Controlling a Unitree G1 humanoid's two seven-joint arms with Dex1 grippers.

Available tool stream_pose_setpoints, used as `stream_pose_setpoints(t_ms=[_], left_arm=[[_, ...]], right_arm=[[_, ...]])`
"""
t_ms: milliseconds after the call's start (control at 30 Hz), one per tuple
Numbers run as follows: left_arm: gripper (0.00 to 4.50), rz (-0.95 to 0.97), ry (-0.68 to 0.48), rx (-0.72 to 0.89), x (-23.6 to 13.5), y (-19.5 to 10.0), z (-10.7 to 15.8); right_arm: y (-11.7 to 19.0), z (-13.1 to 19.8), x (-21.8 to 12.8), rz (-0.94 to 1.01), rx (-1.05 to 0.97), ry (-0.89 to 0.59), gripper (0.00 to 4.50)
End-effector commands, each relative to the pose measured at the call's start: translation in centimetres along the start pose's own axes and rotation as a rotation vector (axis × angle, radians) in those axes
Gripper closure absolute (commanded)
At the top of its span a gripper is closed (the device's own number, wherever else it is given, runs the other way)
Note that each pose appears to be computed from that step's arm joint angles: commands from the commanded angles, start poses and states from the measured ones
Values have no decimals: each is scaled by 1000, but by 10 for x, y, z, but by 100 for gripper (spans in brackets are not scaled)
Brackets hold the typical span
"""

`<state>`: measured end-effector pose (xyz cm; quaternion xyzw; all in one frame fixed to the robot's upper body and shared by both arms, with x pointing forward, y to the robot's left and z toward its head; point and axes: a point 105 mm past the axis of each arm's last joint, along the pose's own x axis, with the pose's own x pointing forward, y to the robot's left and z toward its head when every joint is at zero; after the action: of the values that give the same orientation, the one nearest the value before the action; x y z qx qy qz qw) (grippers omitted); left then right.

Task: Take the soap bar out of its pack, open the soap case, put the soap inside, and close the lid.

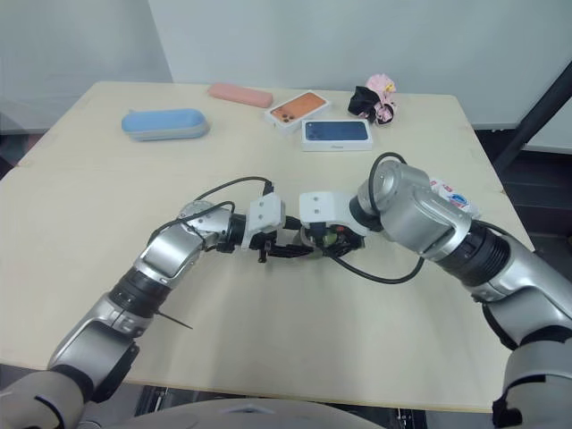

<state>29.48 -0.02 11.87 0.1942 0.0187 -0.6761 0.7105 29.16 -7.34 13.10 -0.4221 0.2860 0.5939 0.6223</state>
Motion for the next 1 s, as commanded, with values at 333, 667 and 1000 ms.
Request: stream_pose_setpoints(t_ms=[333, 667, 1000], left_arm=[[263, 59, -154, 17, -49, -9, -5], [263, 189, -278, -46, -62, -11, -16], [263, 193, -283, -76, -59, -18, -22]], right_arm=[[-7, -22, -18, -17, 203, -434, 4], [25, -36, -6, -15, 181, -806, 4], [37, -52, 9, -93, 154, -847, 4]])
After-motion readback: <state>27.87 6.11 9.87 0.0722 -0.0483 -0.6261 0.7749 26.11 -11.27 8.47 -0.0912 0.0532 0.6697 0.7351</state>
